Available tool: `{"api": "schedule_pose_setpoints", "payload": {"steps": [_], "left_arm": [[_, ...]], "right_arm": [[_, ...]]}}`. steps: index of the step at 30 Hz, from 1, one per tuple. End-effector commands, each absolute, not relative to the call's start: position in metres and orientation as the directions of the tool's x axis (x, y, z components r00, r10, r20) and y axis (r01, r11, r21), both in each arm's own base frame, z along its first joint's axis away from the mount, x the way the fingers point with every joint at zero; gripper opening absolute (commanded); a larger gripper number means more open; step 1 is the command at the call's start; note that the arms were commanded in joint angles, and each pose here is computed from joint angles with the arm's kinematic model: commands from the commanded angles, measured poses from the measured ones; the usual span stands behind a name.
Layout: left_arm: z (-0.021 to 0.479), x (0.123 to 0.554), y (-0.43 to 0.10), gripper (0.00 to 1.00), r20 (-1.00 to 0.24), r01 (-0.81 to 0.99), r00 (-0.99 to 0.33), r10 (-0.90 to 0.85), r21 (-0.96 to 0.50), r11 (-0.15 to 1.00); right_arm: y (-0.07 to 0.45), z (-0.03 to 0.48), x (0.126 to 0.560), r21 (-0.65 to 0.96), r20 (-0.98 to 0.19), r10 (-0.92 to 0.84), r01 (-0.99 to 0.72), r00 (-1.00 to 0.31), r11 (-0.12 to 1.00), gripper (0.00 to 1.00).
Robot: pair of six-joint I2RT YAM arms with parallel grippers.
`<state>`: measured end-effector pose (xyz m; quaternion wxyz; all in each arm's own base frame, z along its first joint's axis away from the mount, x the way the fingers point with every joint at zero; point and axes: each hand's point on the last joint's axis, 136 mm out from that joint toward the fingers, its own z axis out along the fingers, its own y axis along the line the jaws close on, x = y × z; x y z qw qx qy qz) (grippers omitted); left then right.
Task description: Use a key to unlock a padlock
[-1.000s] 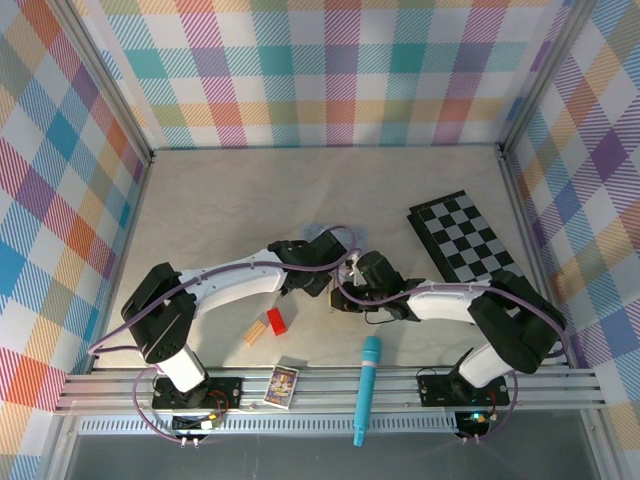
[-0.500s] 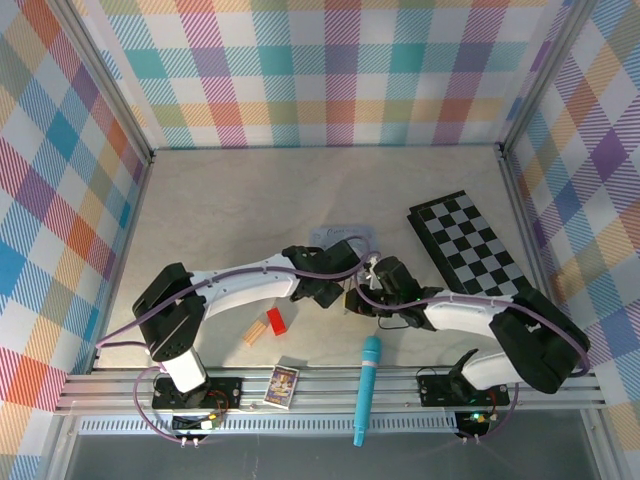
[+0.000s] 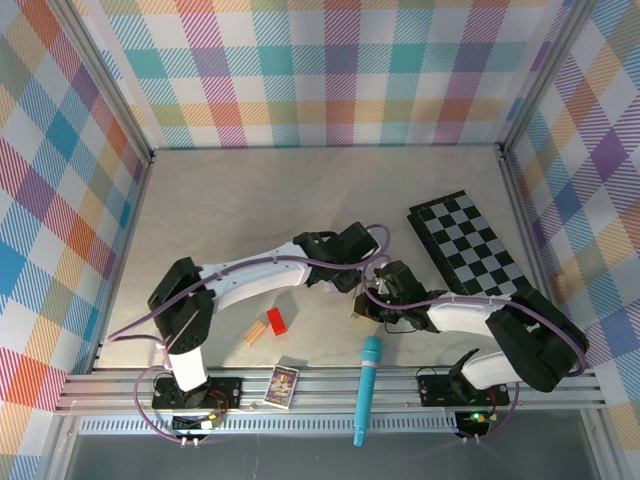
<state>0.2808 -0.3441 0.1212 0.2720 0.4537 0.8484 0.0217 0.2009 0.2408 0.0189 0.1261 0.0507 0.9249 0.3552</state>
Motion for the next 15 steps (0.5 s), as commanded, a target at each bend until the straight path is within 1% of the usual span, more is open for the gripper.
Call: {"api": "schedule_pose_setpoints", "payload": {"steps": [1,6,9,10,12,15], "left_arm": [[0.096,0.278,-0.344,0.69,-0.352,0.801,-0.376,0.857,0.340,0.492],[0.077,0.281,-0.329,0.64,-0.275,0.782,-0.393,0.878,0.402,0.476],[0.062,0.276,-0.323,0.58,-0.241,0.787,-0.410,0.880,0.393,0.475],[0.057,0.274,-0.322,0.52,-0.238,0.788,-0.418,0.877,0.384,0.480],[0.051,0.271,-0.319,0.47,-0.234,0.787,-0.433,0.871,0.373,0.491],[0.043,0.268,-0.311,0.45,-0.218,0.777,-0.453,0.864,0.378,0.503]], "right_arm": [[0.234,0.006,0.196,0.655,-0.165,0.207,0.050,-0.964,0.754,0.05],[0.234,0.013,0.201,0.690,-0.202,0.236,0.033,-0.950,0.723,0.04],[0.238,0.019,0.204,0.722,-0.223,0.243,0.008,-0.944,0.692,0.03],[0.239,0.020,0.206,0.732,-0.227,0.250,0.004,-0.941,0.681,0.02],[0.240,0.023,0.208,0.757,-0.230,0.271,0.004,-0.935,0.654,0.02],[0.239,0.028,0.211,0.789,-0.245,0.315,0.001,-0.917,0.615,0.01]]}}
